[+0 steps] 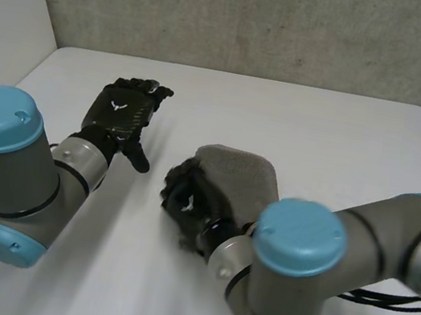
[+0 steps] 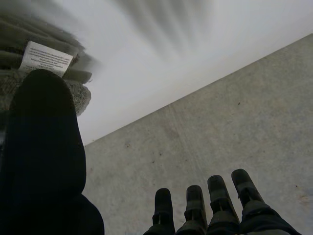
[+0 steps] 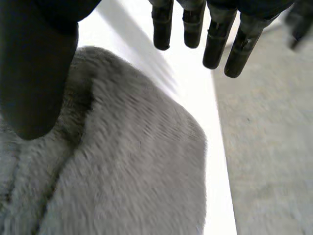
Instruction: Fold the laundry
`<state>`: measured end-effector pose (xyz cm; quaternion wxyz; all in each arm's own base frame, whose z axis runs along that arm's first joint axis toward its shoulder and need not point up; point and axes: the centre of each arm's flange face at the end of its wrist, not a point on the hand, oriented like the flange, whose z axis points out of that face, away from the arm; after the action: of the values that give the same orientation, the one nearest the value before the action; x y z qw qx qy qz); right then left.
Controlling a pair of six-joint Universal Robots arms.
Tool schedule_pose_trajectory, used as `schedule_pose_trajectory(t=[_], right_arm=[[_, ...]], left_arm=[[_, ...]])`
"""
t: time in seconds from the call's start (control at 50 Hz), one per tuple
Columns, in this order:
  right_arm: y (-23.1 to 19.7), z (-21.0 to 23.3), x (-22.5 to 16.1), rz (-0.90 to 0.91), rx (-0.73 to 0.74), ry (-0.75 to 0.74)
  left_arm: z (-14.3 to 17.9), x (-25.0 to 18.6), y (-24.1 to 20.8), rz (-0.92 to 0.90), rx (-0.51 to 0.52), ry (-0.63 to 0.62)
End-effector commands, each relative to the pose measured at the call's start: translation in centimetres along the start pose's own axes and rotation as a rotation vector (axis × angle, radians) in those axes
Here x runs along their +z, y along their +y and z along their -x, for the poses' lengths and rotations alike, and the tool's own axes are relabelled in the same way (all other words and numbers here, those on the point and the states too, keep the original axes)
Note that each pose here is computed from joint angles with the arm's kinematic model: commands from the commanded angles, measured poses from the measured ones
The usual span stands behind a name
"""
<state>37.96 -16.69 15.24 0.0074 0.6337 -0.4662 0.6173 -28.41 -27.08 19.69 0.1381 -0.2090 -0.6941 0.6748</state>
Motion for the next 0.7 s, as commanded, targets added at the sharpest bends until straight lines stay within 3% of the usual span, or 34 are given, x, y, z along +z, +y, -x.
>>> schedule_pose_trajectory(t=[0.02, 0.1, 0.14, 0.26, 0.46, 0.56, 0.7], right_arm=[[1.9, -6.5, -1.8, 0.021, 0.418, 0.167], [4.1, -10.3, -2.8, 0.027, 0.698, 0.28], [5.1, -11.0, -2.8, 0.032, 0.771, 0.297], [7.5, -11.5, -2.6, 0.037, 0.974, 0.217], [10.3, -9.1, -1.0, 0.112, 1.073, 0.128], [11.3, -7.7, -0.5, 0.15, 1.086, 0.102], [11.7, -7.4, -0.1, 0.164, 1.029, 0.093]], left_arm=[[-0.2, 0.3, -1.3, -0.041, -0.031, 0.004], [-0.4, 0.6, -2.1, -0.064, -0.065, 0.011], [-0.8, 0.8, -2.6, -0.08, -0.11, 0.026], [-2.9, 1.1, -2.8, -0.079, -0.182, 0.084], [-8.1, 1.4, 3.9, 0.129, -0.205, 0.196], [-8.5, 1.4, 7.1, 0.204, -0.195, 0.197], [-8.5, 1.3, 8.0, 0.232, -0.194, 0.19]])
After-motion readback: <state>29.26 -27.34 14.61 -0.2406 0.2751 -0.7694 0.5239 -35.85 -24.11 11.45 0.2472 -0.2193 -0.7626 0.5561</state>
